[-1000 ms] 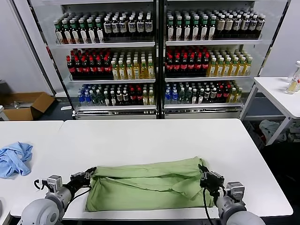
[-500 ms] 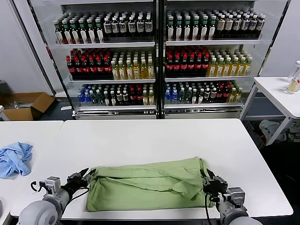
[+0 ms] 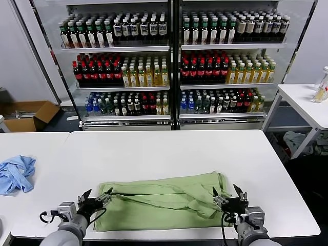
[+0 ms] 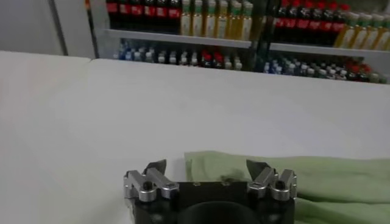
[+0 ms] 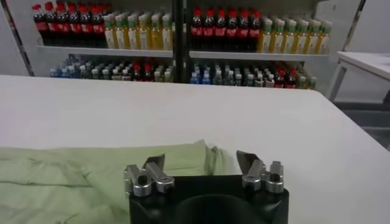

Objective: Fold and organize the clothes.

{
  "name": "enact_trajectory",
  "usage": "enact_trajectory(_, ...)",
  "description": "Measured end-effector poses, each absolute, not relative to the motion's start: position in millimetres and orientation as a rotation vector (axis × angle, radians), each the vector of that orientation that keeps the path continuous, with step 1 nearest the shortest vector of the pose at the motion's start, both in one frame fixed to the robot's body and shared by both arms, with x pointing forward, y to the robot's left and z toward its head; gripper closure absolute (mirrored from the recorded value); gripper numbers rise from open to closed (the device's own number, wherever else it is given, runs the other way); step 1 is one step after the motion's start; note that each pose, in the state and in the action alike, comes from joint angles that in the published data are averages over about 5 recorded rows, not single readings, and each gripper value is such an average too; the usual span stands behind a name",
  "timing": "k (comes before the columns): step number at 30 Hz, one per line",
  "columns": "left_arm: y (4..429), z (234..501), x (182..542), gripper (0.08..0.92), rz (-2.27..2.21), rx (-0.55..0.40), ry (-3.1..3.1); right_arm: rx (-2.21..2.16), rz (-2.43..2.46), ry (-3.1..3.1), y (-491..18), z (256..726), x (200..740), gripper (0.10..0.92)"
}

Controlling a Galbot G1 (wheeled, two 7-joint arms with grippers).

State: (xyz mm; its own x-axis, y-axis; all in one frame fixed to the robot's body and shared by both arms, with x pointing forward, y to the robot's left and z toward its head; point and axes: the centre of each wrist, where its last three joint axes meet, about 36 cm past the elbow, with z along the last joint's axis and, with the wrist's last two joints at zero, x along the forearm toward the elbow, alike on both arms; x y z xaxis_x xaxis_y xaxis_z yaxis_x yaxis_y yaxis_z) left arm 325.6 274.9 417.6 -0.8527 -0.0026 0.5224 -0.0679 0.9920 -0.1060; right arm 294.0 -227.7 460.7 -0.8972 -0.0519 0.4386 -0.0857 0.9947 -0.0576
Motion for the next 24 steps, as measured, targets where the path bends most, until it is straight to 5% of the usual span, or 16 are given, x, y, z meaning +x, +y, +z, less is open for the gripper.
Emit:
enact_trajectory(17,244,402,331,0.177,0.263,0.222,-2.54,0.091,0.135,-2.683,-220,457,290,0.2)
enact_trajectory(24,238,402,330,0.324,0.255,0.237,-2.518,0.087,0.139,-2.682,-218,455,290,0.2)
